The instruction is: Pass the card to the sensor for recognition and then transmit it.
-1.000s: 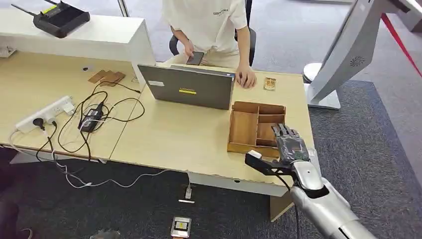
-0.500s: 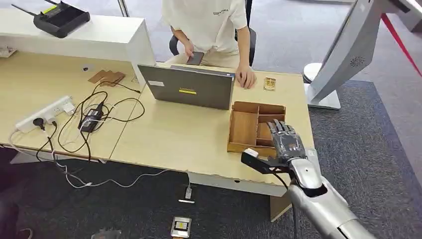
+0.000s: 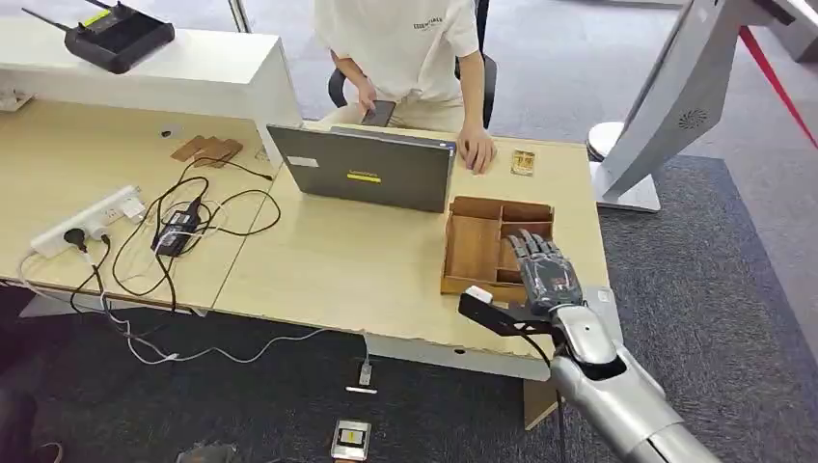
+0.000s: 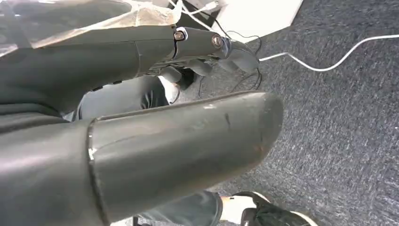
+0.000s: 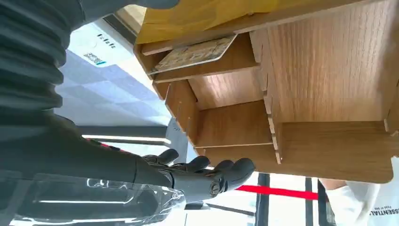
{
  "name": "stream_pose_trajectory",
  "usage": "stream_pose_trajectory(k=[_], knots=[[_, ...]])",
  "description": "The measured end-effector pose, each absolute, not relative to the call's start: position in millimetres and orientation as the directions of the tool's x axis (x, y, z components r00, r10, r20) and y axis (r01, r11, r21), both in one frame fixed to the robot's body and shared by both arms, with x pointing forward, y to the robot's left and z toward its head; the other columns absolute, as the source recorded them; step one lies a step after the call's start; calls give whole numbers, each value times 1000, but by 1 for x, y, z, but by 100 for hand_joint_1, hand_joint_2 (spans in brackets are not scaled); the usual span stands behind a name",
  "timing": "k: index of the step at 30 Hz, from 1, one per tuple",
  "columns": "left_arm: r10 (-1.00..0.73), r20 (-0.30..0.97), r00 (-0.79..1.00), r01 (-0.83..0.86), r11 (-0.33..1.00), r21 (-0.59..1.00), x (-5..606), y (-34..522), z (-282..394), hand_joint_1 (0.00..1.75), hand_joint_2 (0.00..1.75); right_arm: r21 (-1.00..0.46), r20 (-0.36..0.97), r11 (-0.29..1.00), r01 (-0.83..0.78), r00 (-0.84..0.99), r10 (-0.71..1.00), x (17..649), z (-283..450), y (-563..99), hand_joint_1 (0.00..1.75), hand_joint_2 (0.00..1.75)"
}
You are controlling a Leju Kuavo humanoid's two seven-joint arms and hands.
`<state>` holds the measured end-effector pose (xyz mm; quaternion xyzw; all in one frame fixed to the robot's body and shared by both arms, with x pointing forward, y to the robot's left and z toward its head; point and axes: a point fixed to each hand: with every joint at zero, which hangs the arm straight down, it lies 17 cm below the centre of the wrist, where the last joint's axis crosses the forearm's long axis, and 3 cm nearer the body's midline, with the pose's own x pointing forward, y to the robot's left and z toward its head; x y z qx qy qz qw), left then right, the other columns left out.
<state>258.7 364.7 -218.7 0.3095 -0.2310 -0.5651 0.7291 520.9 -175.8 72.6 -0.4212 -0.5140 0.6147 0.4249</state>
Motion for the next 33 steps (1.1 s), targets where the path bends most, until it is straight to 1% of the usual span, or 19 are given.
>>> stream_pose_trajectory(k=[15, 16, 17, 18, 19, 33], knots=[[-964, -17, 264, 679, 173, 713, 255, 367, -220, 0, 0, -987, -70, -107, -118, -282, 957, 520, 63, -176, 0, 175], [-964, -17, 264, 679, 174, 713, 254, 367, -220, 0, 0, -987, -70, -107, -119, -281, 957, 520, 62, -176, 31, 175], [-964, -17, 264, 679, 174, 713, 254, 366, -220, 0, 0, -987, -70, -107, -120, -282, 957, 521, 62, -176, 96, 175], [-964, -17, 265, 680, 174, 713, 253, 367, -220, 0, 0, -987, -69, -106, -121, -282, 957, 521, 62, -175, 168, 175], [-964, -17, 266, 680, 175, 712, 252, 367, -221, 0, 0, -987, -68, -106, -122, -284, 956, 521, 62, -175, 175, 175], [-963, -16, 268, 678, 177, 714, 251, 367, -221, 0, 0, -984, -57, -101, -144, -283, 958, 522, 58, -177, 175, 175]])
